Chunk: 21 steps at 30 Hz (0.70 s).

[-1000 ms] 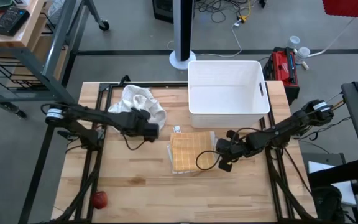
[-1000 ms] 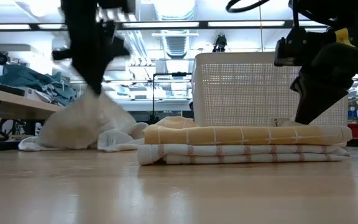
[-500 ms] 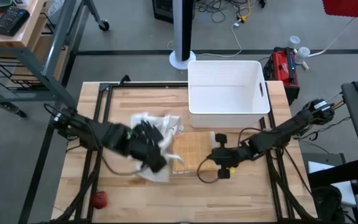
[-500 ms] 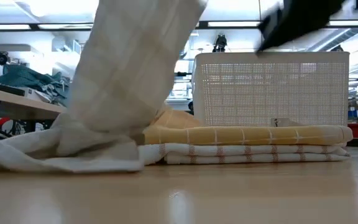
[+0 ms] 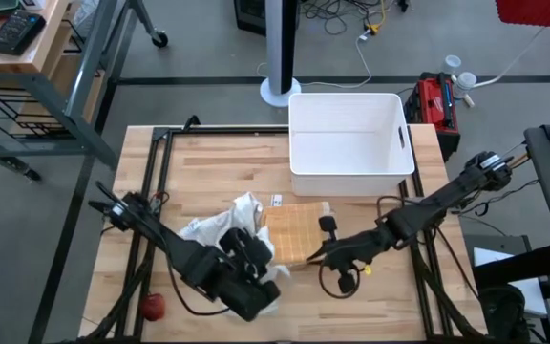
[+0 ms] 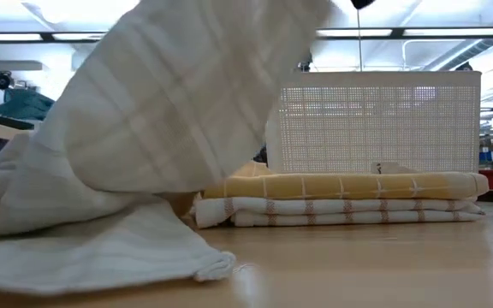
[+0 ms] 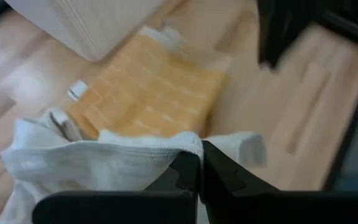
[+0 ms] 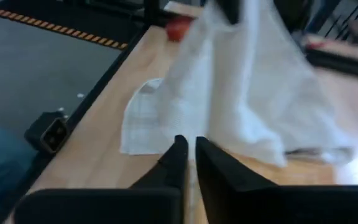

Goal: Fold towel
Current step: Fold the white checkered towel

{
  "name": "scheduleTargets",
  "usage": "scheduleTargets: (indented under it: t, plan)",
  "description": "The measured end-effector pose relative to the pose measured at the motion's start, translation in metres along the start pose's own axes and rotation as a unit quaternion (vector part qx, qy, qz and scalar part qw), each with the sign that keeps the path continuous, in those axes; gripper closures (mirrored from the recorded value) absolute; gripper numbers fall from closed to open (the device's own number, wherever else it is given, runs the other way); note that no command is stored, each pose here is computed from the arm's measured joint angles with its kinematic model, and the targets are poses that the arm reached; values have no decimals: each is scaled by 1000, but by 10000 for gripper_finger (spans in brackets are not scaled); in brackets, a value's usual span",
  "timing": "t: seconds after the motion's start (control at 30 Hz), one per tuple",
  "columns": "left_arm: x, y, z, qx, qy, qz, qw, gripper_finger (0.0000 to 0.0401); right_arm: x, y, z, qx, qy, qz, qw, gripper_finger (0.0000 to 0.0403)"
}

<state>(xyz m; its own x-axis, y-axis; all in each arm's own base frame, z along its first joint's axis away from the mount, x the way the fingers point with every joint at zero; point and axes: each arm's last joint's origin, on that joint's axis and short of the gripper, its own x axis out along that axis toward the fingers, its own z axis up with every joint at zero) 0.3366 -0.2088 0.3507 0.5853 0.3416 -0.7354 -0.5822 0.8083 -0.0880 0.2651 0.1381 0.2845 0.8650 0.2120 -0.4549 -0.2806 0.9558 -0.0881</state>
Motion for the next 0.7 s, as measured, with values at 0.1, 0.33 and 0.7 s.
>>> scheduleTargets:
  t: [0.1, 0.33, 0.7]
  plan:
    - [8, -5, -2, 0, -26, 18, 1000, 401, 5, 5, -2, 25, 8, 3, 1000, 343]
    - [20, -9, -2, -3, -51, 30, 998, 401, 25, 6, -14, 27, 34, -77, 996, 250]
    - [22, -16, 0, 8, -70, 7, 997, 401, 68, 3, -20, -16, -14, -76, 997, 236]
